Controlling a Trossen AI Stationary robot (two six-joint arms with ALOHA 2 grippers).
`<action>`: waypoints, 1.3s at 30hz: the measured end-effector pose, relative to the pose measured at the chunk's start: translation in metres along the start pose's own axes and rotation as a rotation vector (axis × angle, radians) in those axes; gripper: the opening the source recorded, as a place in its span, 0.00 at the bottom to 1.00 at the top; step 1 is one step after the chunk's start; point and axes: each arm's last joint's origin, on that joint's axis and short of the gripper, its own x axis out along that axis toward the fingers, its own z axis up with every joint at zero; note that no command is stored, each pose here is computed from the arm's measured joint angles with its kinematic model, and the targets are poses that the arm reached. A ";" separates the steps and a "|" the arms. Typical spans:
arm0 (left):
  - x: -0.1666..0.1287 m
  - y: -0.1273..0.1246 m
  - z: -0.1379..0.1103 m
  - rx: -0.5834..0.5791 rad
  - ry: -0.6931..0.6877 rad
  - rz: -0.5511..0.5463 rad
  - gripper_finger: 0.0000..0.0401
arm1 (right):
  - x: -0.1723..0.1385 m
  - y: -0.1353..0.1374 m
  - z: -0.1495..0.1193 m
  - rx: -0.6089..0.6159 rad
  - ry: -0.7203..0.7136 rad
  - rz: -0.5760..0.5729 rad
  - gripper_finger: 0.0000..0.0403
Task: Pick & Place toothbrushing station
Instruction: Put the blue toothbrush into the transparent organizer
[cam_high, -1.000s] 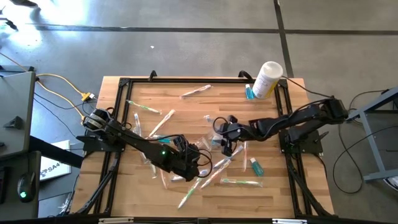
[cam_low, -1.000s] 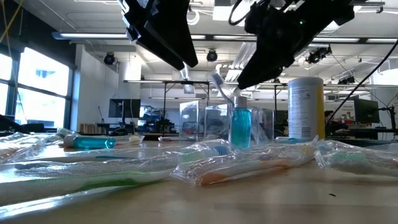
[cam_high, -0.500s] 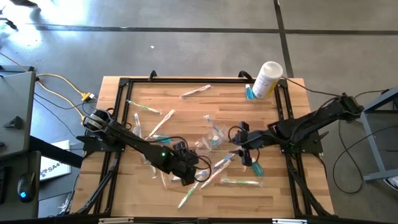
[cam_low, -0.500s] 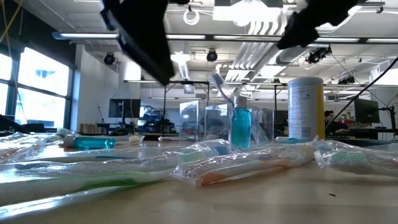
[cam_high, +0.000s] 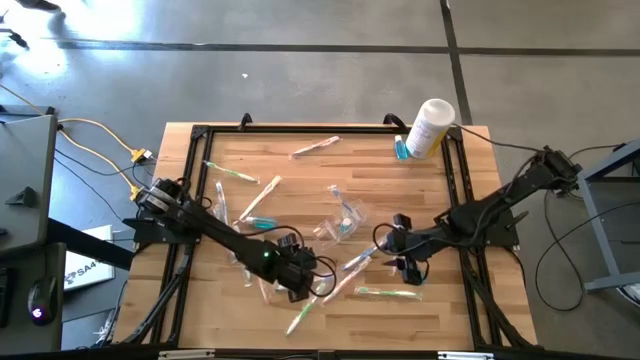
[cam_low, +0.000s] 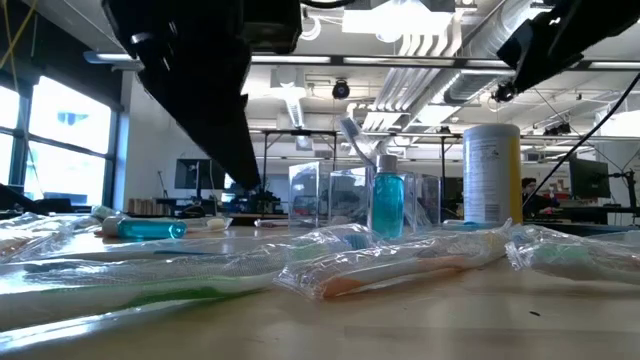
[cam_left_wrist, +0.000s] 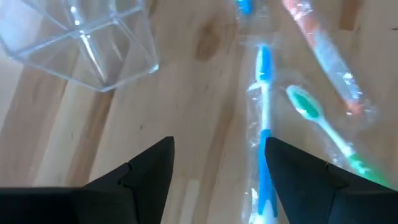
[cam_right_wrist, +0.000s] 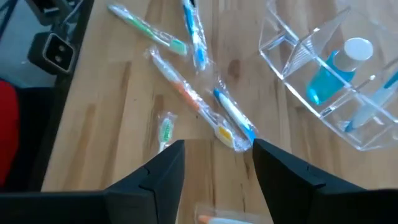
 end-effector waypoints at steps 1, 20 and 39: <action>0.001 0.000 0.000 0.001 0.003 0.001 0.61 | 0.000 0.000 0.000 -0.002 -0.006 -0.009 0.45; 0.035 -0.013 -0.010 0.063 0.071 -0.085 0.61 | -0.001 0.003 -0.002 -0.013 -0.012 -0.035 0.43; 0.038 -0.013 -0.012 0.063 0.098 -0.090 0.04 | 0.001 0.002 -0.005 0.008 -0.003 -0.038 0.43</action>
